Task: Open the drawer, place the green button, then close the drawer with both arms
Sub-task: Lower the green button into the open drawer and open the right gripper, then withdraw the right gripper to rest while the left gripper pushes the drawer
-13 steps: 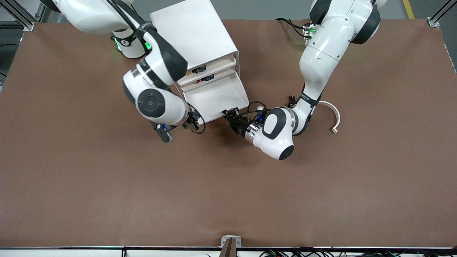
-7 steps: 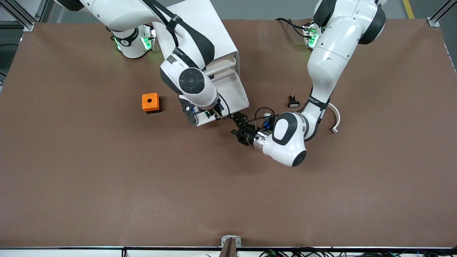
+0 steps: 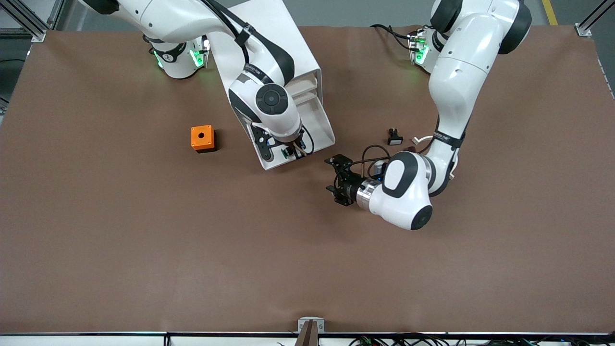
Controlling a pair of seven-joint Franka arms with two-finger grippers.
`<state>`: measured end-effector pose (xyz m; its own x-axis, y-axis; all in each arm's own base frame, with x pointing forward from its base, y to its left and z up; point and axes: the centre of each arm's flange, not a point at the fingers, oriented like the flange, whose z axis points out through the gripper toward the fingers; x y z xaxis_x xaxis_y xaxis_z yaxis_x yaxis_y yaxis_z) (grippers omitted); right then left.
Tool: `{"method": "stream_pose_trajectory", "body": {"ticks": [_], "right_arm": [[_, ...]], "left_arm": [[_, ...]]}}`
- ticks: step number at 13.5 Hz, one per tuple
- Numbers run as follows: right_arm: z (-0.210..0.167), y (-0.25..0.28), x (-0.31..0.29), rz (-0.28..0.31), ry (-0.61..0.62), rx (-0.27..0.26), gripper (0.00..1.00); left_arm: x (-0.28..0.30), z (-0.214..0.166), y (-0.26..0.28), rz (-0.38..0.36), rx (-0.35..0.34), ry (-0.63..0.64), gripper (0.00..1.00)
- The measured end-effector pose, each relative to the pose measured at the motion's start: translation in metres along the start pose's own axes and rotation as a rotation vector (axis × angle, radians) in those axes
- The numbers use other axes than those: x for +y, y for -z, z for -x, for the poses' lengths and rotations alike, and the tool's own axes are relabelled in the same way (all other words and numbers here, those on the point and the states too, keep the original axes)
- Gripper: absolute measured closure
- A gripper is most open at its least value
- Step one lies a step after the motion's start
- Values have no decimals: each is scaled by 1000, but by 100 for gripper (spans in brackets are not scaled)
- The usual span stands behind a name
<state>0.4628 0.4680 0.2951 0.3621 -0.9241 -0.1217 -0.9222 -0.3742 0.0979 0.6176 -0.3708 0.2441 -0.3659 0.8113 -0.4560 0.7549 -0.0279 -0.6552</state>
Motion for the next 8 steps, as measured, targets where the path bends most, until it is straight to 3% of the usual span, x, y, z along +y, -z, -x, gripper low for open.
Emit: {"method": "stream_pose_trajectory", "body": {"ticks": [4,6,8], "right_arm": [[-16,20,-8,53,28,40,1],[-46,61,-26,61,55,48,0],[-86,99,-36,93,137,56,0]], "left_arm": [[-33,20,24,64,146,-214,0],[-47,29,33,103,218,-289,0],[-57,33,34,139,339,-347,0]]}}
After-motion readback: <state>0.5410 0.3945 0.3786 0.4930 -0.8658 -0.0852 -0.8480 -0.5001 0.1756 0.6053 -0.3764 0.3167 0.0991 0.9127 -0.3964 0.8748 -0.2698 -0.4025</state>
